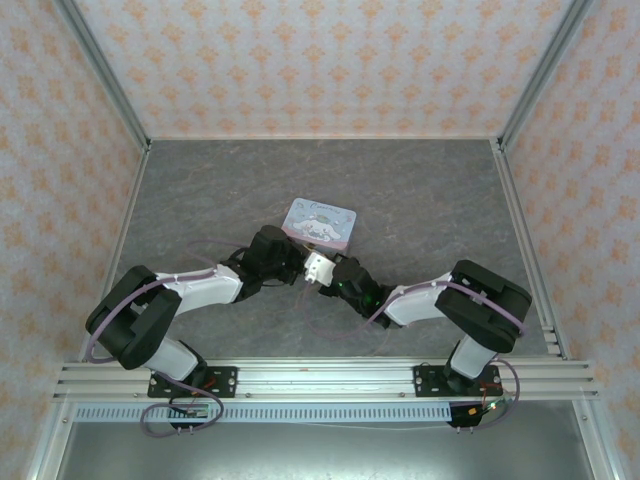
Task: Unlock the padlock with the key
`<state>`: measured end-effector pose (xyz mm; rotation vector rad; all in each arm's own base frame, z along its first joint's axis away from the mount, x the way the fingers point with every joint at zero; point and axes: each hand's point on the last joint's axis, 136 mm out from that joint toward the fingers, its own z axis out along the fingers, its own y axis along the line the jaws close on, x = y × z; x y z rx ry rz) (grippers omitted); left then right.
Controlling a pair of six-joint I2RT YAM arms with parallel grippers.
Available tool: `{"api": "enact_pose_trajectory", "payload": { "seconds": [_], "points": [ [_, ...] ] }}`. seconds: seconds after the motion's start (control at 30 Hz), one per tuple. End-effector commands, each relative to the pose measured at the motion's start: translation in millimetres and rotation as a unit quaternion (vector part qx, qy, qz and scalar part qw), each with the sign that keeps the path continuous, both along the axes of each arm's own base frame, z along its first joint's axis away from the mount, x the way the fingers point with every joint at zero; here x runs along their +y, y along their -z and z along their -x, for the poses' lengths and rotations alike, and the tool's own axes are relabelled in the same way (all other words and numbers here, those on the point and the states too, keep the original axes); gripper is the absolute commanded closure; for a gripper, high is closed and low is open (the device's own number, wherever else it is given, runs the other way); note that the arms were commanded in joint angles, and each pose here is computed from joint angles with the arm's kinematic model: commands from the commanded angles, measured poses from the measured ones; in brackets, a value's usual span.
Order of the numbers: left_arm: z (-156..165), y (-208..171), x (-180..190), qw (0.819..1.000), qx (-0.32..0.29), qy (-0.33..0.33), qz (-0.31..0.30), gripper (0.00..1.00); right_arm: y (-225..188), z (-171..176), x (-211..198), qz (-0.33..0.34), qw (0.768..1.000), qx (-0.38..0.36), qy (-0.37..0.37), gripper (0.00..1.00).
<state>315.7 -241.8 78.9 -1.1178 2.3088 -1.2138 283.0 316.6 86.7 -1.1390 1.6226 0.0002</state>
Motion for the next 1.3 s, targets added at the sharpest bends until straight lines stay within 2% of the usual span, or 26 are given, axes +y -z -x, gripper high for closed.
{"api": "enact_pose_trajectory", "payload": {
  "seconds": [0.0,0.2,0.47,0.7,0.87,0.9,1.07,1.27],
  "points": [
    [-2.5,-18.7,-9.3,1.000,-0.015,0.009,0.020,0.95,-13.9,-12.6,-7.8,-0.047,0.998,0.015,0.040,1.00],
    [-2.9,-19.1,-9.6,1.000,-0.016,0.009,0.020,0.95,-19.4,-9.8,-2.3,-0.117,0.990,0.068,0.048,1.00],
    [-2.1,-16.9,-8.9,1.000,-0.015,0.008,0.018,0.95,-14.2,-0.5,9.4,-0.201,0.966,0.150,0.053,1.00],
    [-1.4,-14.8,-8.5,1.000,-0.013,0.007,0.017,0.95,-4.2,3.4,10.8,-0.227,0.952,0.194,0.059,1.00],
    [-0.6,-14.7,-7.5,1.000,-0.014,0.006,0.016,0.94,2.1,2.7,9.3,-0.214,0.955,0.195,0.062,1.00],
    [-0.6,-15.0,-7.3,1.000,-0.015,0.006,0.015,0.93,2.2,2.3,8.7,-0.214,0.955,0.196,0.063,1.00],
    [2.6,-13.9,0.9,1.000,-0.017,0.005,-0.011,0.72,2.4,5.8,9.9,-0.226,0.948,0.216,0.063,1.00],
    [9.4,-15.6,25.0,0.997,-0.030,-0.001,-0.065,0.60,6.7,12.1,13.9,-0.248,0.923,0.284,0.072,1.00]
  ]
}}
